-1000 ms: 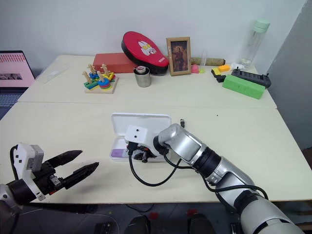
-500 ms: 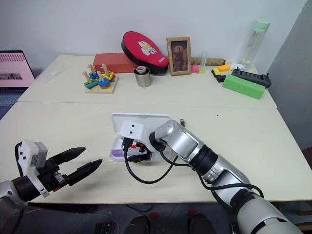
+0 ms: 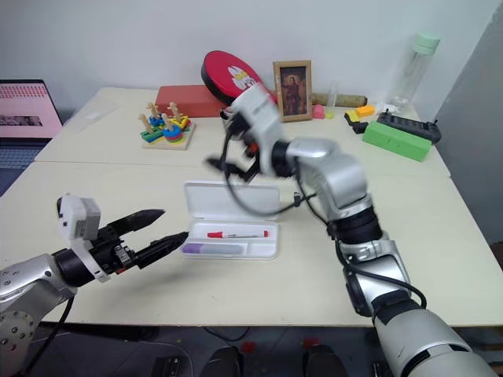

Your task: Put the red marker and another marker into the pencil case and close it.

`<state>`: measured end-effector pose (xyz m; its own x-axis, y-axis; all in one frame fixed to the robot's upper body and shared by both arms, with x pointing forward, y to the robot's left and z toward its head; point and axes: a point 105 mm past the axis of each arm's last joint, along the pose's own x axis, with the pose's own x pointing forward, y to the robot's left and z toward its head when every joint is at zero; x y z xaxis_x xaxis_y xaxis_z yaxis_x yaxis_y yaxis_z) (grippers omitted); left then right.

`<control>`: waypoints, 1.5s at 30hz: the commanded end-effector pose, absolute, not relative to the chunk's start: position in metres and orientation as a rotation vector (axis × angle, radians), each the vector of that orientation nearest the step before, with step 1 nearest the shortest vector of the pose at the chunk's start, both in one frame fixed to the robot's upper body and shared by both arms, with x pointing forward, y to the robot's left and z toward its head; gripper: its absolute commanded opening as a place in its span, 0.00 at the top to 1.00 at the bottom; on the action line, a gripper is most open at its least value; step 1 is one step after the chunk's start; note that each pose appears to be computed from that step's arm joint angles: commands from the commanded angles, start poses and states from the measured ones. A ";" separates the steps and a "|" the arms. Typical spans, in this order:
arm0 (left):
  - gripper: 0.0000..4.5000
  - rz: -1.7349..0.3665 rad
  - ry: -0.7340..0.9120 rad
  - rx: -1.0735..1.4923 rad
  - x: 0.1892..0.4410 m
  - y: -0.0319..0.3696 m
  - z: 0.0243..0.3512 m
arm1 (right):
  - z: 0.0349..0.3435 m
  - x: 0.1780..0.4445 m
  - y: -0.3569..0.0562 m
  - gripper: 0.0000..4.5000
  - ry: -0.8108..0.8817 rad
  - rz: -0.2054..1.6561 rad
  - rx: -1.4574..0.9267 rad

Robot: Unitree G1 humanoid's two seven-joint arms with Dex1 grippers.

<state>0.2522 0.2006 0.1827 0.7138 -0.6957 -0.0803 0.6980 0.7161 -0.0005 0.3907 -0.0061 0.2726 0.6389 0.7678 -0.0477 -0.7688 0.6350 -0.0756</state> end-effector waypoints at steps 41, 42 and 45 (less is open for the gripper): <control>0.00 -0.937 -0.135 0.022 0.311 0.139 0.233 | 0.115 0.421 -0.066 0.62 0.412 0.464 -0.172; 0.00 -0.937 -0.135 0.022 0.311 0.139 0.233 | 0.115 0.421 -0.066 0.66 0.412 0.464 -0.170; 0.00 -0.939 -0.135 0.024 0.311 0.139 0.233 | 0.116 0.421 -0.067 0.83 0.407 0.464 -0.169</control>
